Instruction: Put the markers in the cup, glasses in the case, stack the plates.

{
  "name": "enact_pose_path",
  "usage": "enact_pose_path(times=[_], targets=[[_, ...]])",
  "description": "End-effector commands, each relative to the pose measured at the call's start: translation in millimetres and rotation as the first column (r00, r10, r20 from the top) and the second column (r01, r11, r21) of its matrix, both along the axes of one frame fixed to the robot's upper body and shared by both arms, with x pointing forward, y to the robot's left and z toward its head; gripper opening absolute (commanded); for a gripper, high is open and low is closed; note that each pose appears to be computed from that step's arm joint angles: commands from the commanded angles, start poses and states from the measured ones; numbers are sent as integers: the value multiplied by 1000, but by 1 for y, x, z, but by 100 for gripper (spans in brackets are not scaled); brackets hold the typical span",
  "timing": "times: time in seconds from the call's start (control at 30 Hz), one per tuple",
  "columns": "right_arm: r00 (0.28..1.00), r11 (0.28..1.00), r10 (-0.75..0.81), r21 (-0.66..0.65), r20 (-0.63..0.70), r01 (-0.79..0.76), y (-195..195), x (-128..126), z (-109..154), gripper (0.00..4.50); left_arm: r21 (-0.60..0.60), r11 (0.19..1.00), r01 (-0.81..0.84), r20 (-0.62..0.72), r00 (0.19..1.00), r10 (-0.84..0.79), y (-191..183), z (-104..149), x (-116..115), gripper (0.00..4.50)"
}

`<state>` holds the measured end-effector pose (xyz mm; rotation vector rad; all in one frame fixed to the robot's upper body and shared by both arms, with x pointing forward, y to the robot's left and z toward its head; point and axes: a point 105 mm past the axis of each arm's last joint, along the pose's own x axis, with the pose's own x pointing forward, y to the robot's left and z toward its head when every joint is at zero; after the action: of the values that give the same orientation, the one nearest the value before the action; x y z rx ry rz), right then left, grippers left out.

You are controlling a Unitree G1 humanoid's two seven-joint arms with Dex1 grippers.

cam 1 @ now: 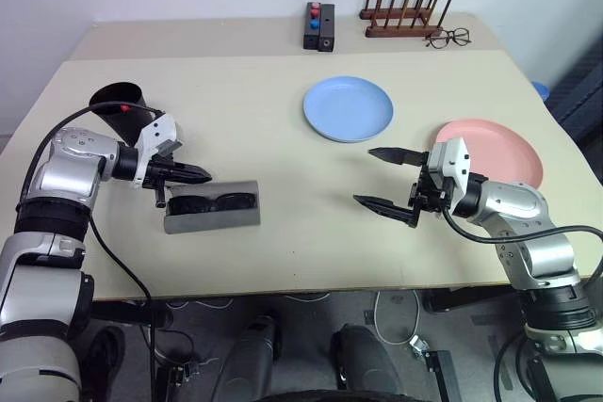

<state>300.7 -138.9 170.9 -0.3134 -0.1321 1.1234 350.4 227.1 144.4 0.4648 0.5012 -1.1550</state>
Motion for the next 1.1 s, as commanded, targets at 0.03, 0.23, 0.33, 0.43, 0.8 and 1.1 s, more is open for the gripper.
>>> enact_pose_path(times=[0.03, 0.23, 0.33, 0.43, 0.8, 1.1], targets=[[999, 1000, -3, 11, 48, 2, 0, 1, 10, 450, 15, 999, 40, -24, 999, -40, 1, 4, -11, 3], [999, 1000, -8, 3, 50, 8, -1, 2, 9, 450, 17, 997, 71, -13, 997, -71, -3, 4, -20, 3], [999, 1000, -8, -3, 47, 8, -1, 2, 8, 450, 11, 997, 82, 8, 997, -83, -7, 9, -21, 3], [999, 1000, -11, -4, 49, 11, -1, 3, 7, 450, -17, 997, 79, 54, 995, -78, -12, 20, -18, 3], [971, 965, -236, 123, 23, 232, -32, 38, 31, 450, -580, 813, 45, 220, 970, 103, -33, 118, 7, 232], [837, 833, -547, -86, 15, 546, -105, 57, 17, 450, -631, 760, 155, 191, 981, -41, -61, 108, -21, 448]])
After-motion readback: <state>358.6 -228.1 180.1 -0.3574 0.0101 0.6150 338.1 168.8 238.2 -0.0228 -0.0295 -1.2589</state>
